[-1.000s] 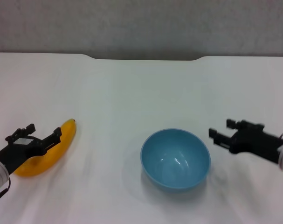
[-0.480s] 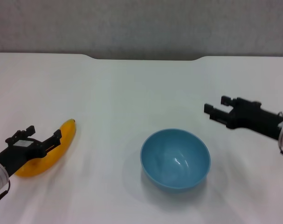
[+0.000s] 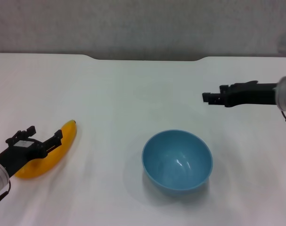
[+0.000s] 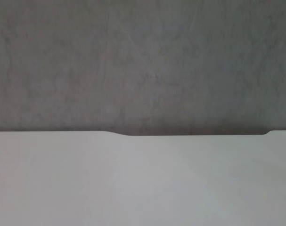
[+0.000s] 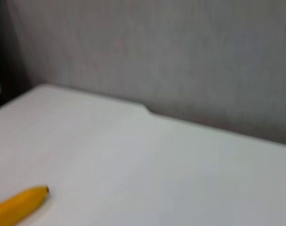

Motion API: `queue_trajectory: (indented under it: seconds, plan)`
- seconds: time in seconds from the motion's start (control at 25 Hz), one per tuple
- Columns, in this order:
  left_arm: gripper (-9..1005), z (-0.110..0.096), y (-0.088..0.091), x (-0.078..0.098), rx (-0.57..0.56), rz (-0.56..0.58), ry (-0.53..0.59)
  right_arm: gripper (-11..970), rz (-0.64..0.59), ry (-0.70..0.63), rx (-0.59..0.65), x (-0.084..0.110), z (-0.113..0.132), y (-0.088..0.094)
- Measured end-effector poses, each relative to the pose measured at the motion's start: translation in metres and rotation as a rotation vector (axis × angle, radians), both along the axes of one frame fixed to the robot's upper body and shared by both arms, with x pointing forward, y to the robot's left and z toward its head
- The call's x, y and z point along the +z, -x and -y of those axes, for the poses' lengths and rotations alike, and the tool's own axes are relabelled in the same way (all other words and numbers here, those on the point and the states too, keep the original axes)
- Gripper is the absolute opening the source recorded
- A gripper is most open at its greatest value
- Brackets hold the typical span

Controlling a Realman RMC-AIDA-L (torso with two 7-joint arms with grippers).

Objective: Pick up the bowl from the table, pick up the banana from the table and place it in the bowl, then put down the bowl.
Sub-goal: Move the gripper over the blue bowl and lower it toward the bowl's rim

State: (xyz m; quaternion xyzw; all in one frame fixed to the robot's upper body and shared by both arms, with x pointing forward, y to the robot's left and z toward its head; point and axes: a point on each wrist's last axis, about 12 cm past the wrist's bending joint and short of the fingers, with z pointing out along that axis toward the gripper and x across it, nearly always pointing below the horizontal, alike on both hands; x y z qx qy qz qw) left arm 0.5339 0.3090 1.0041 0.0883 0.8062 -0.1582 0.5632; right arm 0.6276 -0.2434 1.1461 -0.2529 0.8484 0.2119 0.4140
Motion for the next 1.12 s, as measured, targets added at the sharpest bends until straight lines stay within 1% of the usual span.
queue_trajectory:
  seconds: [0.2, 0.4, 0.56, 0.72, 0.92, 1.12]
  plan:
    - [902, 0.001, -0.002, 0.001, -0.003, 0.003, 0.004, 666, -0.115, 0.103, 0.01, 0.004, -0.02, -0.015]
    - [902, 0.003, -0.004, 0.003, -0.007, 0.009, 0.004, 666, -0.218, 0.166, 0.037, 0.003, -0.036, -0.018]
    - [902, 0.004, -0.006, 0.004, -0.011, 0.013, 0.005, 665, -0.312, 0.21, 0.002, -0.01, -0.037, -0.016]
    - [903, 0.005, -0.007, 0.005, -0.012, 0.014, 0.007, 665, -0.373, 0.238, -0.007, -0.025, -0.039, -0.016]
    - [902, 0.006, -0.008, 0.005, -0.014, 0.015, 0.008, 665, -0.389, 0.236, -0.031, -0.038, -0.04, -0.015]
    - [902, 0.008, -0.01, 0.006, -0.02, 0.019, 0.008, 666, -0.405, 0.213, -0.033, -0.046, -0.044, -0.012]
